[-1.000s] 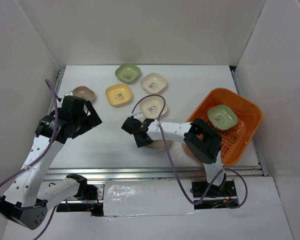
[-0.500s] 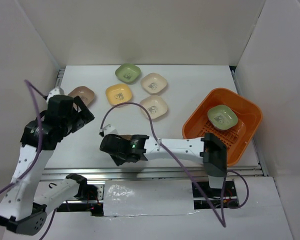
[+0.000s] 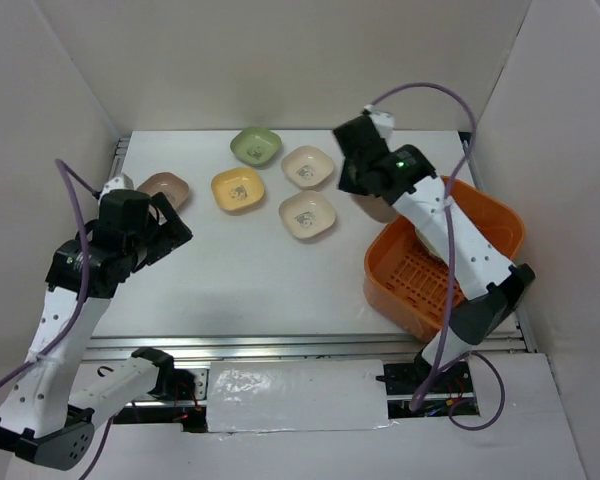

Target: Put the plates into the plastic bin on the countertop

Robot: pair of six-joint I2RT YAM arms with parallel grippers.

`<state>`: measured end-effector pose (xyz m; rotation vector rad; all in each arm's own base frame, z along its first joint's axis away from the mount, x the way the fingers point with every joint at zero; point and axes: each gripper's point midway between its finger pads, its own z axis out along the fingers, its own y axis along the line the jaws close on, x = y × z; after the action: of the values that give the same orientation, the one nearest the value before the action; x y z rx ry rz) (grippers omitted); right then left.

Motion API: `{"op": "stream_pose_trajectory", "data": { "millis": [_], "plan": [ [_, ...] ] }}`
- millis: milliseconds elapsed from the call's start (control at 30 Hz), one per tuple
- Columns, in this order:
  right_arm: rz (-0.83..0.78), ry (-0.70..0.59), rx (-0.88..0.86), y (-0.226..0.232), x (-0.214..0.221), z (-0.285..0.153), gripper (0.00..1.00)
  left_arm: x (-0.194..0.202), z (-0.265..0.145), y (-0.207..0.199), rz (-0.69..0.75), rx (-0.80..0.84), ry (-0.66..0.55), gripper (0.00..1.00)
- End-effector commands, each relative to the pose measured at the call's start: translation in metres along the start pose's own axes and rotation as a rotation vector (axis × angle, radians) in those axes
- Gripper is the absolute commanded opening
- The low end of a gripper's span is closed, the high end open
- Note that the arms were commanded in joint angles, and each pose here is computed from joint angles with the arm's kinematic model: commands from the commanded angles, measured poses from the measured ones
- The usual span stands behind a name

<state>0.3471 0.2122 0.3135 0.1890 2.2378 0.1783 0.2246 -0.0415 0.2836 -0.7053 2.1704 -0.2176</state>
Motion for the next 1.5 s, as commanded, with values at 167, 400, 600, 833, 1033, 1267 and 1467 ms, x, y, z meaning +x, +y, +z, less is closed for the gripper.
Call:
{"op": "stream_pose_trajectory", "data": {
  "millis": [167,400,600,833,1033,1267,1467],
  "plan": [
    [0.114,0.096,0.338,-0.171,0.014,0.031,0.0,0.018,0.017,-0.024,0.098,0.112,0.106,0.99],
    [0.156,0.141,0.412,-0.221,0.031,0.072,0.0,0.028,0.029,-0.023,0.123,0.105,0.141,0.99],
    [0.184,0.161,0.451,-0.243,0.021,0.092,0.0,0.03,0.033,-0.028,0.139,0.113,0.165,0.99],
    [0.193,0.195,0.474,-0.248,0.016,0.102,0.52,0.033,0.031,-0.027,0.148,0.13,0.172,0.99],
    [0.199,0.046,0.467,-0.221,-0.028,0.049,1.0,0.034,0.03,-0.026,0.153,0.13,0.172,0.99],
    [0.124,-0.115,0.169,-0.116,-0.064,-0.023,1.0,0.027,0.031,-0.028,0.135,0.118,0.148,0.99],
    [-0.106,0.114,-0.371,0.046,0.026,0.014,1.0,0.015,0.022,-0.028,0.125,0.11,0.111,0.99]
  ]
}}
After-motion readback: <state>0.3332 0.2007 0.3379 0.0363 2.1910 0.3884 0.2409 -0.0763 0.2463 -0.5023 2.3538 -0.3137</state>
